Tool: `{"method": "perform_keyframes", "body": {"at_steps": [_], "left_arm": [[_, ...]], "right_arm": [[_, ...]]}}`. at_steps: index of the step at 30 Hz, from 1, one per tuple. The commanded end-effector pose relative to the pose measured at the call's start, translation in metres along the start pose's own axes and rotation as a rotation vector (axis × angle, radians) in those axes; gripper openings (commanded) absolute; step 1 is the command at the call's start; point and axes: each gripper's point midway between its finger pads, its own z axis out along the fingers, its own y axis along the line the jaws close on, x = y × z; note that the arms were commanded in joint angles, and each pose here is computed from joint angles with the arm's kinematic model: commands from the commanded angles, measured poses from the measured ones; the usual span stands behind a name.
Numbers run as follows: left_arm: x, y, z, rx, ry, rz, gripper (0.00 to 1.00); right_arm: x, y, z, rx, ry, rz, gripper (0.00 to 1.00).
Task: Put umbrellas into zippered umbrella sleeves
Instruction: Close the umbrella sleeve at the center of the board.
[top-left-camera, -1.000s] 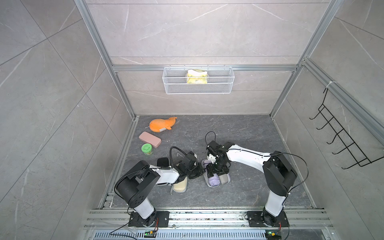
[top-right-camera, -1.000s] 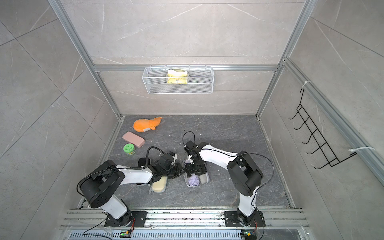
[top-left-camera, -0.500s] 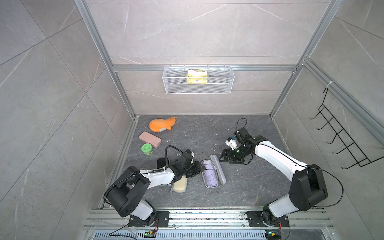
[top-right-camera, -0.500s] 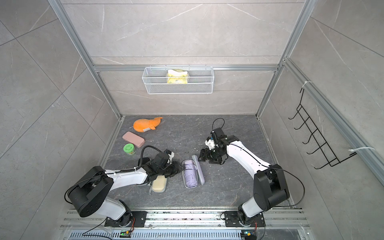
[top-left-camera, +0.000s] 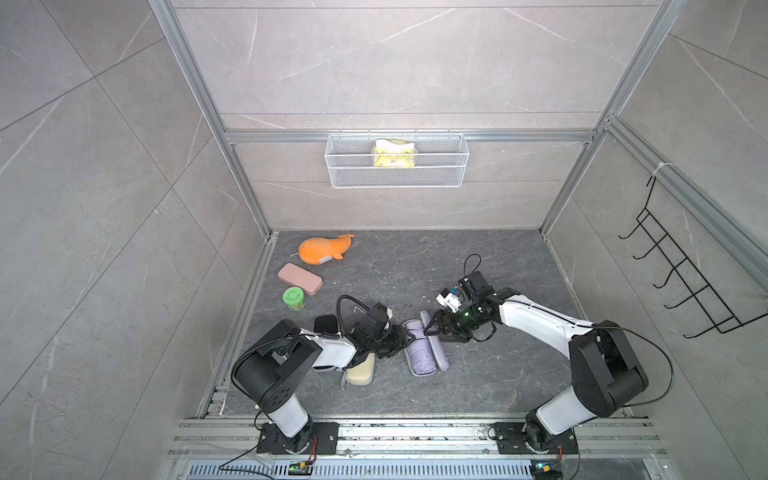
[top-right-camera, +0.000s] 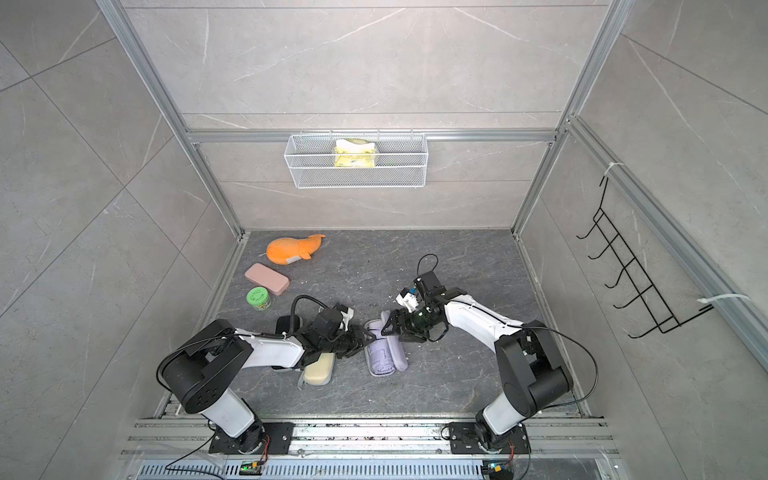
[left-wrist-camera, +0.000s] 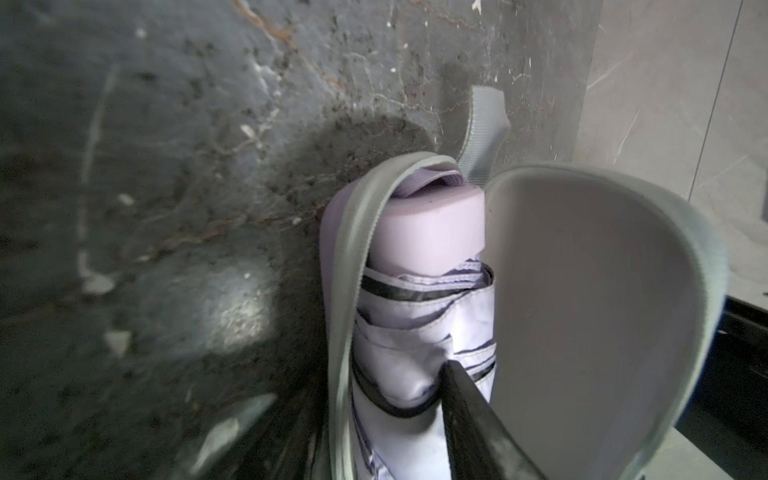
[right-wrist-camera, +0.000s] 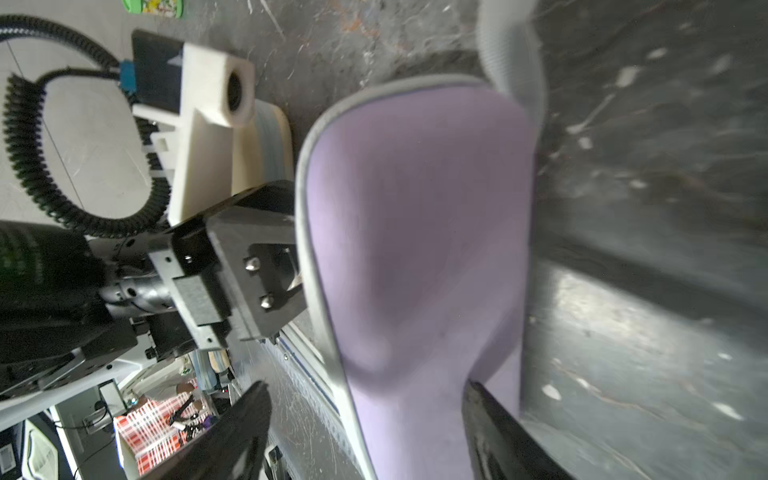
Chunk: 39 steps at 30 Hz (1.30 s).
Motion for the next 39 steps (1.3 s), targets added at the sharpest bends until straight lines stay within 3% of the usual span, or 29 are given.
{"method": "perform_keyframes", "body": {"at_steps": [1, 5, 9, 16, 21, 23, 26, 31, 35, 39], "left_arm": [[-0.001, -0.008, 0.002, 0.05, 0.005, 0.005, 0.37], [-0.008, -0.004, -0.012, 0.061, -0.023, -0.003, 0.3], [-0.01, 0.001, -0.027, 0.05, -0.037, -0.005, 0.34], [-0.011, -0.011, -0.041, 0.068, -0.059, 0.031, 0.61], [-0.009, -0.018, -0.032, 0.08, -0.046, 0.046, 0.87], [-0.006, -0.023, -0.025, 0.082, -0.026, 0.064, 0.9], [-0.002, -0.02, -0.013, 0.062, -0.004, 0.066, 0.89], [0.003, -0.001, -0.003, -0.01, 0.034, 0.051, 0.76], [0.005, 0.003, -0.007, -0.033, 0.039, 0.071, 0.66], [0.006, 0.001, -0.008, -0.031, 0.045, 0.078, 0.65]], "right_arm": [[0.014, 0.01, 0.014, -0.028, 0.041, -0.007, 0.73], [0.015, -0.003, 0.026, 0.0, 0.047, 0.025, 0.71], [0.015, -0.011, 0.032, 0.012, 0.049, 0.043, 0.71], [0.011, -0.006, 0.032, -0.013, 0.035, 0.057, 0.7], [0.008, 0.004, 0.031, -0.058, 0.022, 0.066, 0.69], [0.007, 0.005, 0.03, -0.062, 0.017, 0.068, 0.68], [0.007, 0.007, 0.031, -0.08, 0.014, 0.075, 0.68], [0.002, 0.008, 0.005, -0.096, -0.026, 0.065, 0.68], [0.004, -0.033, -0.019, 0.078, -0.046, 0.065, 0.65], [0.014, -0.067, -0.009, 0.17, -0.017, 0.083, 0.51]]}}
